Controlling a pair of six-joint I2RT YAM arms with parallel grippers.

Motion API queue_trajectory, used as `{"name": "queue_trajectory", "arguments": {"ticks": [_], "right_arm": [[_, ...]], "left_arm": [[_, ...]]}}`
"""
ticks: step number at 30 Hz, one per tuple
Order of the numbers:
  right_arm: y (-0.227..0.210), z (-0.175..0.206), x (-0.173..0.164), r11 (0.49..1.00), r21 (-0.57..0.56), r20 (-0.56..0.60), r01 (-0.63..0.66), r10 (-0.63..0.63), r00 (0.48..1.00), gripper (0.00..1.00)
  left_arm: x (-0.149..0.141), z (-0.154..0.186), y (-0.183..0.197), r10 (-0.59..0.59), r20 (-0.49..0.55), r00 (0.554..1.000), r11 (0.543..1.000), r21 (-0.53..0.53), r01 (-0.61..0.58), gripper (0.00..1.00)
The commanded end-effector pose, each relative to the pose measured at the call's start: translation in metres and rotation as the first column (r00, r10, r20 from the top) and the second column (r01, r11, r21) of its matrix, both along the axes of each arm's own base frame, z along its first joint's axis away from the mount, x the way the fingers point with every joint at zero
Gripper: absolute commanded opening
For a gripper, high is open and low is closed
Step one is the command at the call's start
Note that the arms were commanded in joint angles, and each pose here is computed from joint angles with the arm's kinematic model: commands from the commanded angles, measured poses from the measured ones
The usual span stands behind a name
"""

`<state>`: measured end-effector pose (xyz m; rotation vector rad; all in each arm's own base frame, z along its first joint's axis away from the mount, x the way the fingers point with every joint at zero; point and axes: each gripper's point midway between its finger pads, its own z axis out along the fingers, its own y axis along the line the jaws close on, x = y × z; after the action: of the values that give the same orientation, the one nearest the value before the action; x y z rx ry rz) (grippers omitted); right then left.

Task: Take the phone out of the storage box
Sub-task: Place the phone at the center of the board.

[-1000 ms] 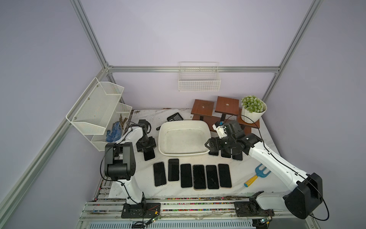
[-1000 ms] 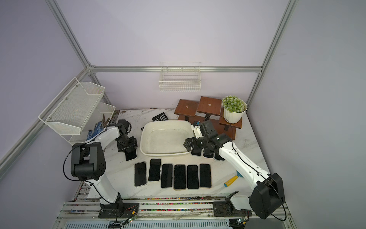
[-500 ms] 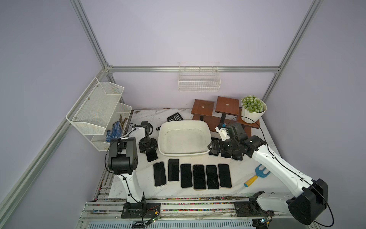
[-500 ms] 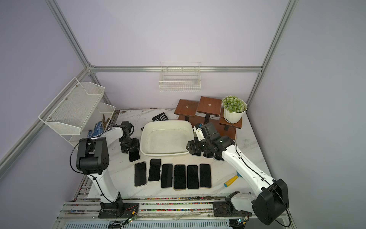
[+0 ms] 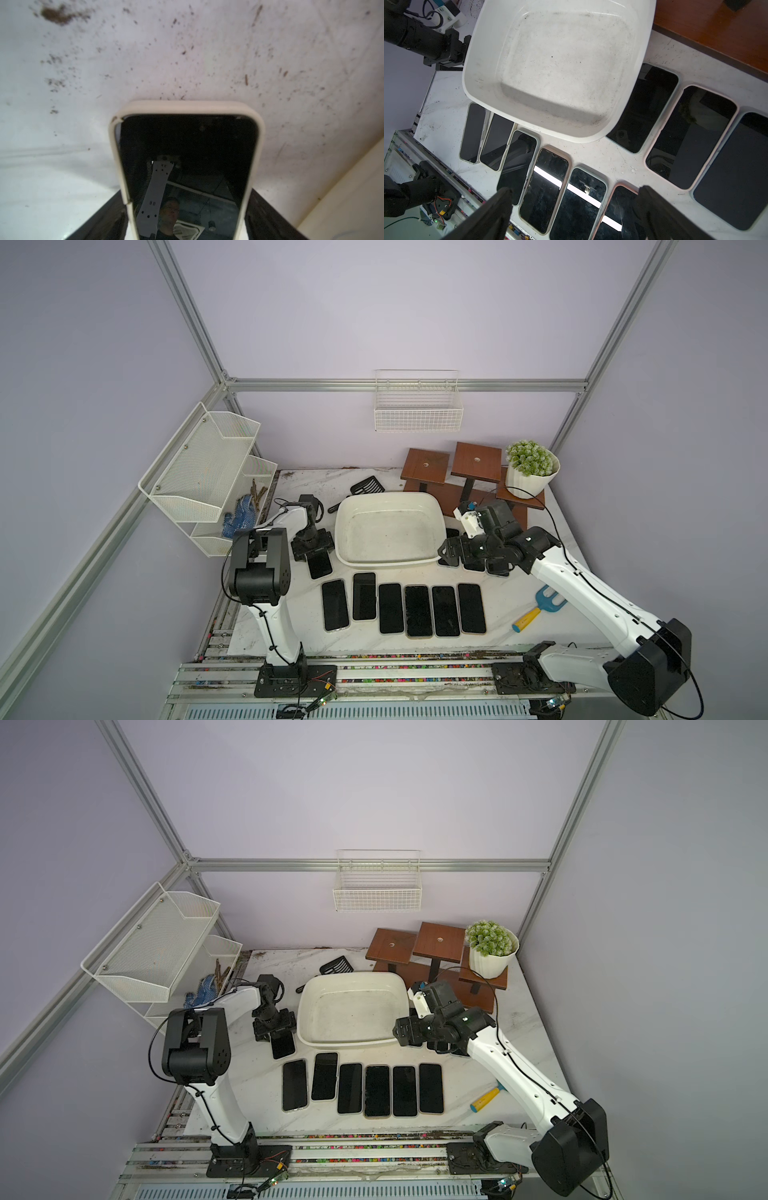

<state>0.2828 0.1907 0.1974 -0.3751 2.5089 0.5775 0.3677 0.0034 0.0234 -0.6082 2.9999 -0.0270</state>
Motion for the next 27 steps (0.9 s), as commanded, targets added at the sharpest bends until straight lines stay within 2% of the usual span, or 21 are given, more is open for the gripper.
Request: {"name": "queue_trajectory", "arguments": {"ticks": [1, 3, 9, 16, 21, 27], "right_arm": [[-0.001, 0.002, -0.004, 1.000, 0.001, 0.011, -0.004, 0.004, 1.000, 0.99], [0.000, 0.003, -0.003, 1.000, 0.000, 0.016, -0.009, 0.009, 1.000, 0.99], [0.003, 0.003, 0.001, 1.000, 0.004, 0.030, -0.024, 0.024, 0.999, 0.99], [0.012, 0.008, 0.008, 0.999, 0.035, 0.058, -0.040, 0.038, 0.998, 0.99], [0.022, 0.024, 0.019, 0.994, 0.093, 0.117, -0.051, 0.040, 0.992, 0.99], [0.029, 0.060, 0.035, 0.986, 0.152, 0.248, -0.062, 0.023, 0.969, 0.99]], "left_arm": [[0.014, 0.009, -0.019, 0.005, 0.069, 0.998, 0.997, -0.073, 0.000, 0.92], [0.016, 0.015, -0.019, 0.015, 0.080, 0.997, 0.997, -0.074, -0.009, 1.00], [0.021, 0.041, -0.016, 0.039, 0.120, 0.992, 0.996, -0.079, -0.029, 1.00], [0.020, 0.093, -0.002, 0.062, 0.195, 0.979, 0.998, -0.042, -0.054, 1.00], [0.013, 0.140, 0.006, 0.078, 0.294, 0.953, 0.997, -0.029, -0.073, 1.00], [-0.006, 0.183, 0.006, 0.113, 0.431, 0.895, 0.994, -0.048, -0.102, 1.00]]}}
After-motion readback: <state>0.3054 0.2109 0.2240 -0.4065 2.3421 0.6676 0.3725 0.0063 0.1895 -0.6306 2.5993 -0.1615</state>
